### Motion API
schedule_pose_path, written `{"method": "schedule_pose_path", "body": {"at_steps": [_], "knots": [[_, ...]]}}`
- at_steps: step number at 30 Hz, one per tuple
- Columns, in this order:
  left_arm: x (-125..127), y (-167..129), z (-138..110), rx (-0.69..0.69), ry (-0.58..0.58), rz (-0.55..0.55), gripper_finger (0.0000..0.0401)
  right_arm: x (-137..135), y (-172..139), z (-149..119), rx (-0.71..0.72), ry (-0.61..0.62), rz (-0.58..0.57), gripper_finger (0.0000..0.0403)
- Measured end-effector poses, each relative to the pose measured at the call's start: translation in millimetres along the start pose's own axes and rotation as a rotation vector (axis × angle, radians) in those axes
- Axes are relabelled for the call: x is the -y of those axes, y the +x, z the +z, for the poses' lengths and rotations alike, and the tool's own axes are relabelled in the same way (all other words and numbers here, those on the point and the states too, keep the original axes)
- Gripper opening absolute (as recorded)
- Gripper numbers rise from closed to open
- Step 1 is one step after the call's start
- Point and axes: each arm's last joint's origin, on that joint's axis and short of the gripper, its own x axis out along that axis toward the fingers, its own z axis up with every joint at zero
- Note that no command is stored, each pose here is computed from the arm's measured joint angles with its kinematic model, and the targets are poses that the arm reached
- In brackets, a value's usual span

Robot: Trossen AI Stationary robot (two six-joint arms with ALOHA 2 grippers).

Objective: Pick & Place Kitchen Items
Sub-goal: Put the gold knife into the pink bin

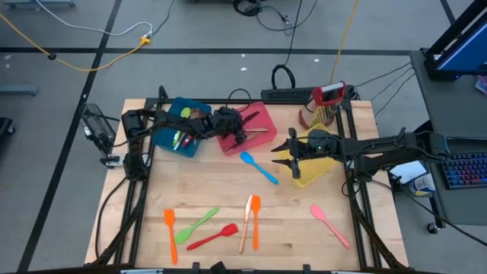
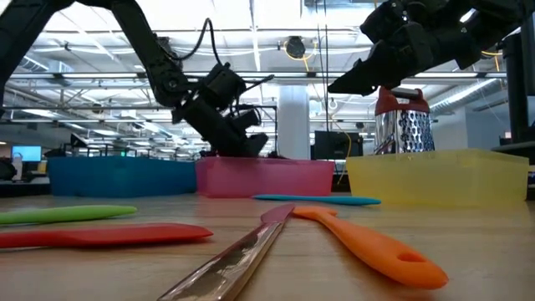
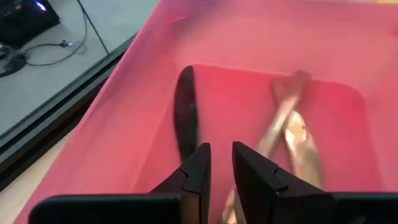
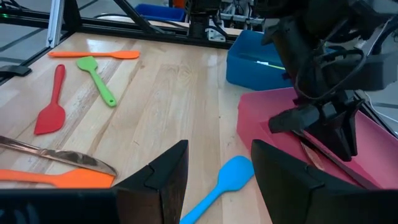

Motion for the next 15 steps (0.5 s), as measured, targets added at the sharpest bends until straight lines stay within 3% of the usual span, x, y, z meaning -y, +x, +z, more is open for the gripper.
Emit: {"method": "schedule_pose_path", "body": {"at_steps": [10,15], "knots": [[20,-47,45,0.174,0.061,-0.055,0.0072,0,0,0,-0.006,0.060,0.000,0.0169],[26,-73,59,0.193,0.107,-0.073,0.0072,0,0,-1,-0.012,0.089,0.001,0.0169]]}}
